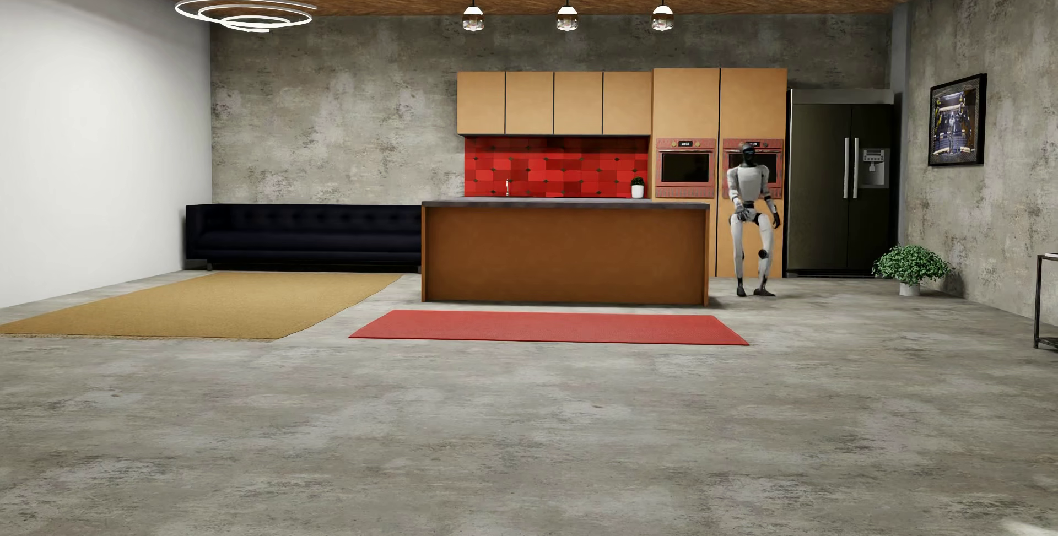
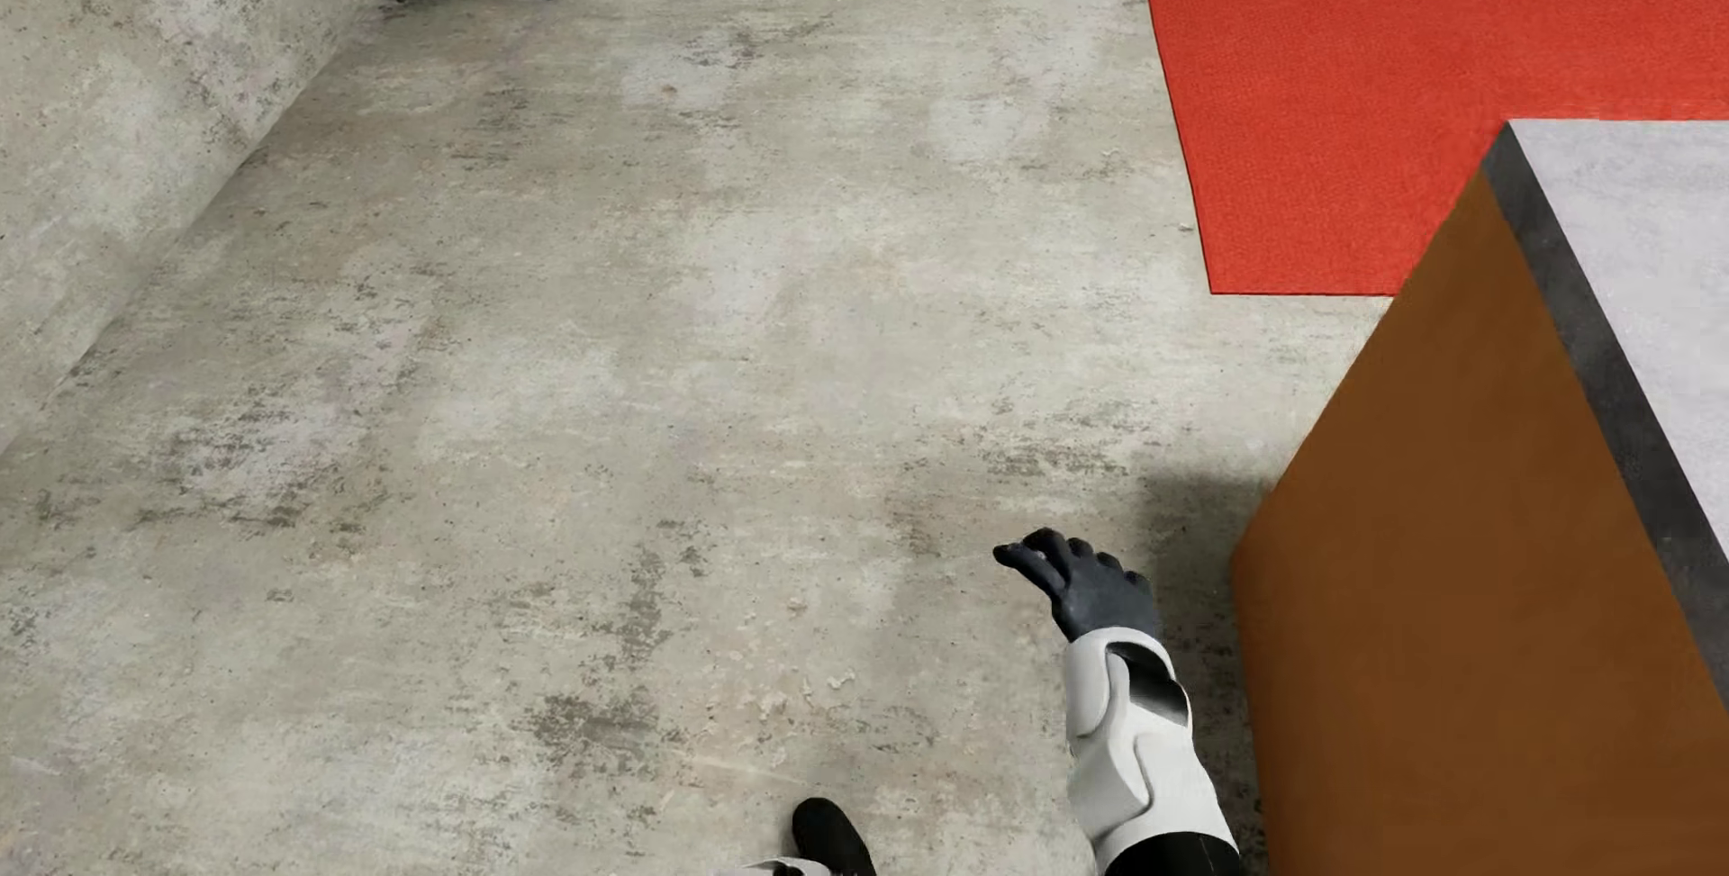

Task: Go around the counter

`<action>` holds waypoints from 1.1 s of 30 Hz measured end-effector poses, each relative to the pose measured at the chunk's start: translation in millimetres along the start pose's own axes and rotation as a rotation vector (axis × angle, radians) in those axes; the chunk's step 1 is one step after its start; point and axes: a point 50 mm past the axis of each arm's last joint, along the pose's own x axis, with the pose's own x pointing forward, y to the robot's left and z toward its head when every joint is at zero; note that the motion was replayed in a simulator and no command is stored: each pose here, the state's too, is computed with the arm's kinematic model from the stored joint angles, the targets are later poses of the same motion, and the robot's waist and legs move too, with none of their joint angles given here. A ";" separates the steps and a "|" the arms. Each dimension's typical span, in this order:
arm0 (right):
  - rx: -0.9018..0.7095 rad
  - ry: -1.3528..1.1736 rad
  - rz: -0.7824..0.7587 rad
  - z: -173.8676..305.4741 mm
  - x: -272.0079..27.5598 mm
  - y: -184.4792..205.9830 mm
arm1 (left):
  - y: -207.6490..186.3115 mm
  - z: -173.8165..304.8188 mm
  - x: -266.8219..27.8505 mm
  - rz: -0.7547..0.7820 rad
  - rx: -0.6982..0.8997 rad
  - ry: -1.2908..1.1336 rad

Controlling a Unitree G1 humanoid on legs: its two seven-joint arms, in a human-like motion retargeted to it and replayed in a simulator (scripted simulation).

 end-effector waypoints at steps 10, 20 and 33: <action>-0.247 0.802 0.978 -180.0 -230.1 164.4 | -2.6 45.4 5.3 0.046 -0.086 -0.109; -0.141 0.576 1.052 -133.0 -254.4 186.1 | 12.3 46.7 7.8 0.087 -0.062 -0.113; -0.584 0.161 0.210 -19.0 29.9 -16.8 | -18.3 12.5 -9.8 0.174 -0.190 -0.089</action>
